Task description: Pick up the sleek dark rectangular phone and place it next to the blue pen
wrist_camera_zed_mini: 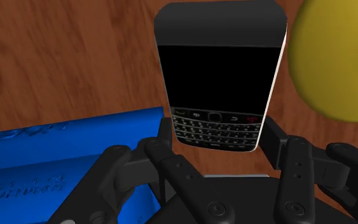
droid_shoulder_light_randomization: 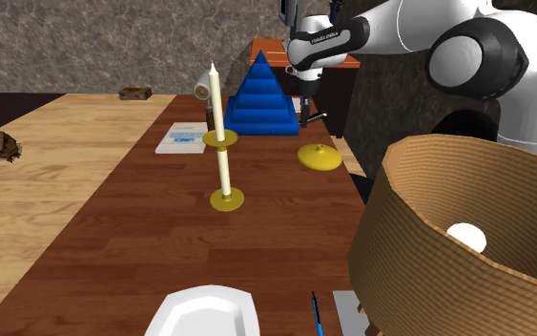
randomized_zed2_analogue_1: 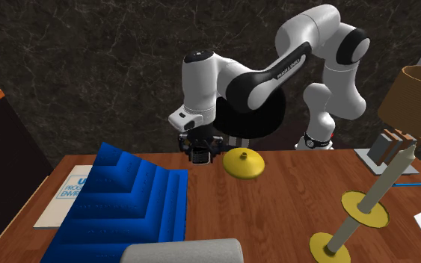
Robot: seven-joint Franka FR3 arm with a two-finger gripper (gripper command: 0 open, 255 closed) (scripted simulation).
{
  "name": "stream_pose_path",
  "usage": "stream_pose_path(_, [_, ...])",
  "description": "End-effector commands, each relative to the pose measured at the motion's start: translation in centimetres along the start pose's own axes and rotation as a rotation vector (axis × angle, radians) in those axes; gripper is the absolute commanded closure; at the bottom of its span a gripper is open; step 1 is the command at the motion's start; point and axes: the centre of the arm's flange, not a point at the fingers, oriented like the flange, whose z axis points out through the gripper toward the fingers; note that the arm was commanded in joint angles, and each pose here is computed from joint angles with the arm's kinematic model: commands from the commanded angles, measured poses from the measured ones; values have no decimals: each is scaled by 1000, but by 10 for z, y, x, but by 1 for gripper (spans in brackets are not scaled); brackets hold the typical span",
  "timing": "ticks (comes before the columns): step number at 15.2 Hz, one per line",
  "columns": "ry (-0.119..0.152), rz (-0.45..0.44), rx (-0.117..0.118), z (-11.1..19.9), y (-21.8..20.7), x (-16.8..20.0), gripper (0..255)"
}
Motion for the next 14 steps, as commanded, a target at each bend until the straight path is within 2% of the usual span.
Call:
stream_pose_path(1, [0, 0, 0, -2, -23, 1, 255])
stream_pose_path(14, [0, 0, 0, -6, -194, 14, 255])
